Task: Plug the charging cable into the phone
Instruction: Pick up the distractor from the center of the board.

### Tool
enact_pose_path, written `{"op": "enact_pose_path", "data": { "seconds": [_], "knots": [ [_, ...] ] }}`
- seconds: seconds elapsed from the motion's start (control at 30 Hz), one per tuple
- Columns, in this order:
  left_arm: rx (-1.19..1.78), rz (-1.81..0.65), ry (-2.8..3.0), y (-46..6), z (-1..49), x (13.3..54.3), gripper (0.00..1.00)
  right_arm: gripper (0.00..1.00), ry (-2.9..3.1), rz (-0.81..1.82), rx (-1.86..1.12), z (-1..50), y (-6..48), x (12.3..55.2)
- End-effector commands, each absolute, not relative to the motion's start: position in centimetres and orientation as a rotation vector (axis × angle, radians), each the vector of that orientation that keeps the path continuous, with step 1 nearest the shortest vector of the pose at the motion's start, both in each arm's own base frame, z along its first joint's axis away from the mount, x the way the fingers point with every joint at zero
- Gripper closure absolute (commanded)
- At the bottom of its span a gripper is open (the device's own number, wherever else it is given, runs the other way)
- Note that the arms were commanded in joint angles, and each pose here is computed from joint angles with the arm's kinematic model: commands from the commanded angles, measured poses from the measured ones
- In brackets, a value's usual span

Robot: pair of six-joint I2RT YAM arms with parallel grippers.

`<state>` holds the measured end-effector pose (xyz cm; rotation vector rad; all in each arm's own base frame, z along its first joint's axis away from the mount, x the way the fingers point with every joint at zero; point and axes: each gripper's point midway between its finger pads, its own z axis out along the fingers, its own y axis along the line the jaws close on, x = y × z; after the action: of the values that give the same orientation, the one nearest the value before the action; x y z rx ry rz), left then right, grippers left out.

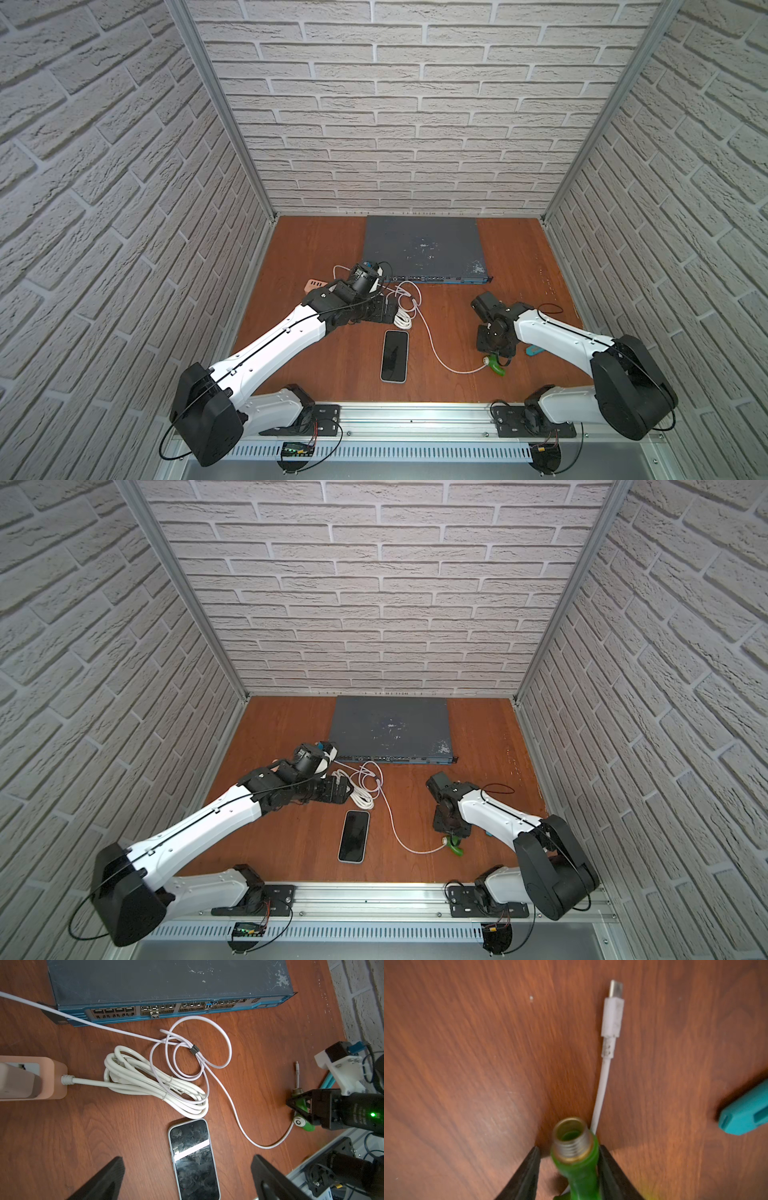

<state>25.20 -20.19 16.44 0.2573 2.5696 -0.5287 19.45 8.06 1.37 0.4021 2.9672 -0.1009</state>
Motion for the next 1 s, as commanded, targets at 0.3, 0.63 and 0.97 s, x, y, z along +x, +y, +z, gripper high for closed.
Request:
{"op": "enact_pose_path", "data": {
  "seconds": [0.3, 0.63, 0.97],
  "knots": [
    [0.241, -0.499, 2.591, -19.8, 16.0, 24.9, 0.02, 0.97, 2.948, -0.169, 0.347, 1.6, 7.2, 20.2],
    [0.165, -0.494, 2.567, -19.2, 16.4, 25.7, 0.02, 0.97, 2.824, -0.097, 0.262, 9.1, 8.7, 23.5],
    [0.047, -0.521, 2.535, -18.5, 16.6, 27.1, 0.02, 0.97, 2.728, -0.013, 0.58, 11.0, 2.4, 31.6]
  ]
}}
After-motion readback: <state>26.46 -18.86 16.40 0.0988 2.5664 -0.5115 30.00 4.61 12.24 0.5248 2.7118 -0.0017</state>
